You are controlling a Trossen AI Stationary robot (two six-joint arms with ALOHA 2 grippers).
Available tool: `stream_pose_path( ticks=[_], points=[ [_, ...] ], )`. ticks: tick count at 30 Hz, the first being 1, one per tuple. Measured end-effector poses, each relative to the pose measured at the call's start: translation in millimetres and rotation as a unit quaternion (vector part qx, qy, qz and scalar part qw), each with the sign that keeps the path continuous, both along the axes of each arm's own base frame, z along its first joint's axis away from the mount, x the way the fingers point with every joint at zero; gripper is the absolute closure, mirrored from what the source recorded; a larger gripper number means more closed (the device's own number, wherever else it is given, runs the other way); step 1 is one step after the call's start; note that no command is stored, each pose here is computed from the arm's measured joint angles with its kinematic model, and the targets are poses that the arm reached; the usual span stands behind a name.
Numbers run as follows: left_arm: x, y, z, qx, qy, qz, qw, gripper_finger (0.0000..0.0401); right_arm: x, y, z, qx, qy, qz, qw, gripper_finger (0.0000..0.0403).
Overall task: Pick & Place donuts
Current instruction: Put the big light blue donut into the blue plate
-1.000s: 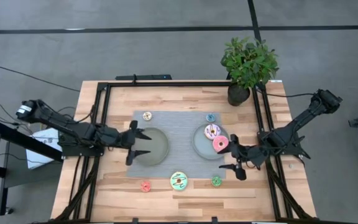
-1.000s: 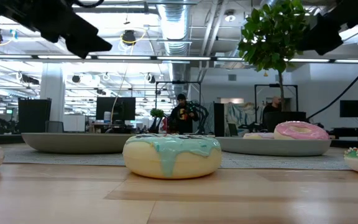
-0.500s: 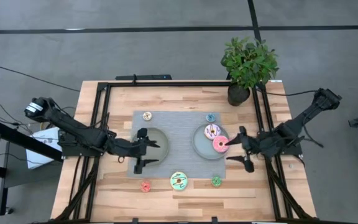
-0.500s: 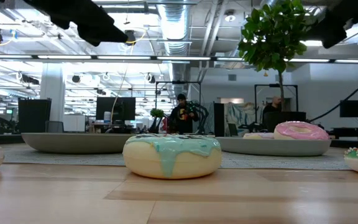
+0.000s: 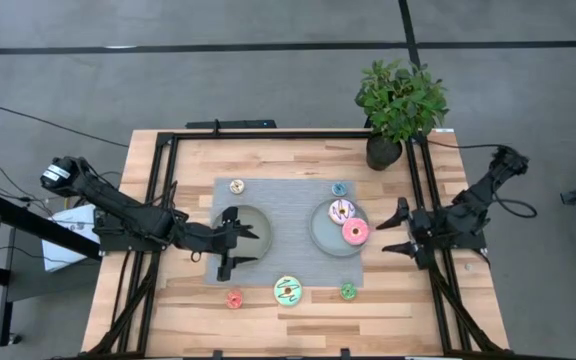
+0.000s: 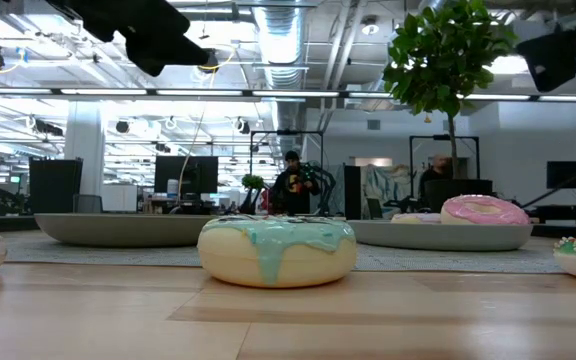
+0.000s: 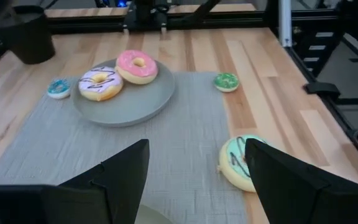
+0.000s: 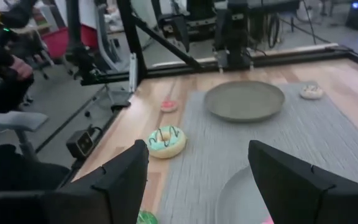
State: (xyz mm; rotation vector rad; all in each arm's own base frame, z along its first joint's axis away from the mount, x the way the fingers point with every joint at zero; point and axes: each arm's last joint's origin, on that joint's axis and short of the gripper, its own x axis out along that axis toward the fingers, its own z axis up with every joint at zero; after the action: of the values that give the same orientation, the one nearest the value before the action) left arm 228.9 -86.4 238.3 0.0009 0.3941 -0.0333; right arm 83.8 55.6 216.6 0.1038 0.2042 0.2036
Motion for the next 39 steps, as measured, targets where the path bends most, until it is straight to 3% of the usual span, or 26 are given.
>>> stream_pose_path(
  ticks=[13, 23, 29, 39],
  points=[
    [13.2, -10.9, -5.9, 0.018, -0.039, 0.022, 0.999, 0.0142, -7.0, -0.7, -16.5, 0.013, -0.016, 0.022, 1.0, 0.0137],
    [54.4, -36.7, -6.9, 0.052, 0.101, 0.028, 0.993, 0.0142, -6.9, -0.6, -15.6, 0.017, -0.02, 0.022, 0.999, 0.0137],
    [79.0, -46.9, -3.6, 0.018, 0.167, 0.074, 0.983, 0.0142, -6.8, -0.5, -15.5, 0.017, -0.02, 0.023, 0.999, 0.0137],
    [100.8, -57.7, 1.8, -0.068, 0.178, 0.121, 0.974, 0.0142, -6.8, -0.4, -15.6, 0.017, -0.019, 0.024, 0.999, 0.0137]
  ],
)
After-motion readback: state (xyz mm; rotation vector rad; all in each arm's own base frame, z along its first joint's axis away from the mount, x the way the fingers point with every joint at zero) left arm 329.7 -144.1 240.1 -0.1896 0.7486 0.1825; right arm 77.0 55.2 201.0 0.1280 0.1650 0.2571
